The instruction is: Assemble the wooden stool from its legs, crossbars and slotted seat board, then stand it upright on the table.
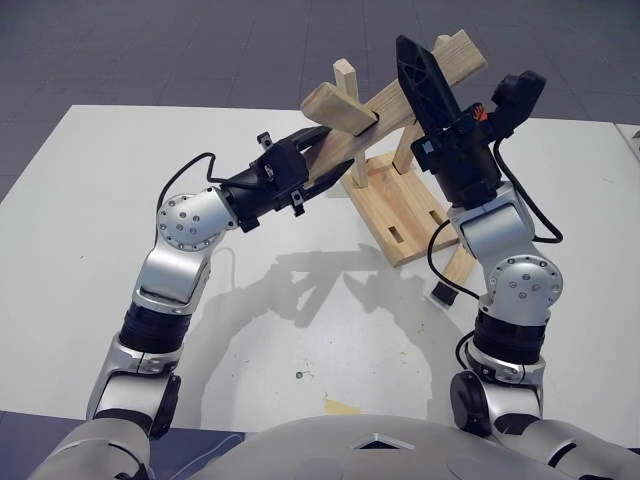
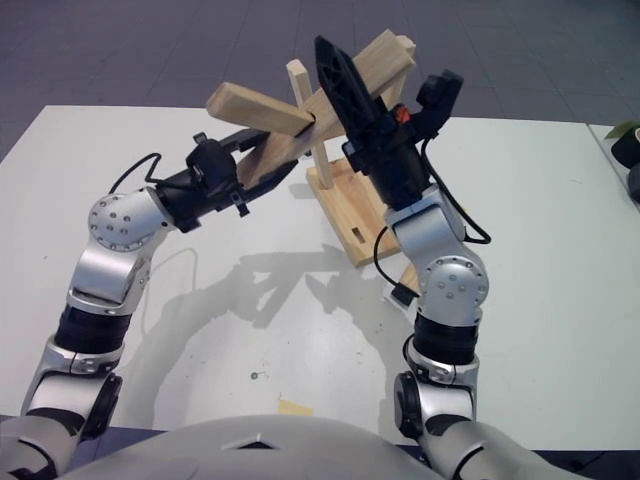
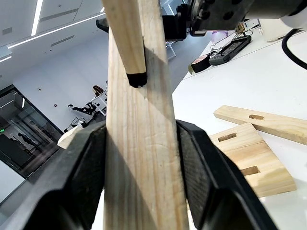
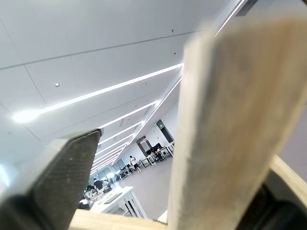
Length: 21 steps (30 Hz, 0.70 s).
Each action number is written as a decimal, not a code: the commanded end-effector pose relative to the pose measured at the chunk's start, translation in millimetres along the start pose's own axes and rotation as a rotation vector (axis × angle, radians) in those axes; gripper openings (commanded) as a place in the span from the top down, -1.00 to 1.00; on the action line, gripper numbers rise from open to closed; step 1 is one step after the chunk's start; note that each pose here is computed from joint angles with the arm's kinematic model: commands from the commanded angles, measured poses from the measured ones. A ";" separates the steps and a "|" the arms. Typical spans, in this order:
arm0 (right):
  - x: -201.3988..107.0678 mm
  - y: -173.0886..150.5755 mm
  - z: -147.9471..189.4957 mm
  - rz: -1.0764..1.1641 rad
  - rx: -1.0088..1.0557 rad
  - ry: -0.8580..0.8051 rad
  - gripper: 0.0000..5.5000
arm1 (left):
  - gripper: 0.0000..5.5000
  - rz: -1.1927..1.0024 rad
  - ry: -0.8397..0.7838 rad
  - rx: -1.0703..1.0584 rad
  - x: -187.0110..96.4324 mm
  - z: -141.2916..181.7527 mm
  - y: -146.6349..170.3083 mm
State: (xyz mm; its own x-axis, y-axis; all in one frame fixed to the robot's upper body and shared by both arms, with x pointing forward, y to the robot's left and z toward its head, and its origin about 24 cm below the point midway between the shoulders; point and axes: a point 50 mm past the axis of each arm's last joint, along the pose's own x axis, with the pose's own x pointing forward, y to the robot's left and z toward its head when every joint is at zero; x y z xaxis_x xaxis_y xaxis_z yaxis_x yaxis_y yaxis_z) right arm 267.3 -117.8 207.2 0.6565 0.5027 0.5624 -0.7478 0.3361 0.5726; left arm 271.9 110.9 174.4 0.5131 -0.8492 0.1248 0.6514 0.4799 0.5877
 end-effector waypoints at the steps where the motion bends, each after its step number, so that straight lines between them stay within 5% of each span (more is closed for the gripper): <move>1: -3.6 1.5 6.8 -0.023 0.025 -0.070 -0.09 | 0.24 -0.006 -0.017 0.027 0.9 4.3 -4.2; 12: -12.4 -1.6 10.3 -0.050 0.032 -0.076 0.56 | 0.24 -0.019 -0.013 0.044 2.5 3.9 -6.1; 18: -13.6 -4.2 14.1 -0.068 0.007 -0.093 0.62 | 0.24 -0.027 -0.002 0.026 2.9 1.2 -8.9; 21: -15.6 -9.3 19.0 -0.093 -0.023 -0.105 0.63 | 0.02 -0.053 0.000 -0.056 1.5 2.6 -9.9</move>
State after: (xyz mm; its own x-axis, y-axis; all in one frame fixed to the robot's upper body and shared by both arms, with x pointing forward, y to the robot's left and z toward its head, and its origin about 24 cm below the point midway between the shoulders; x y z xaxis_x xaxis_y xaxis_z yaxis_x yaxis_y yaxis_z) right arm 264.5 -136.3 203.1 0.7176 0.4082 0.5643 -0.6949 0.3648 0.6197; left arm 267.6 103.4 172.5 0.4866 -0.8660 0.1154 0.6659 0.4532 0.5926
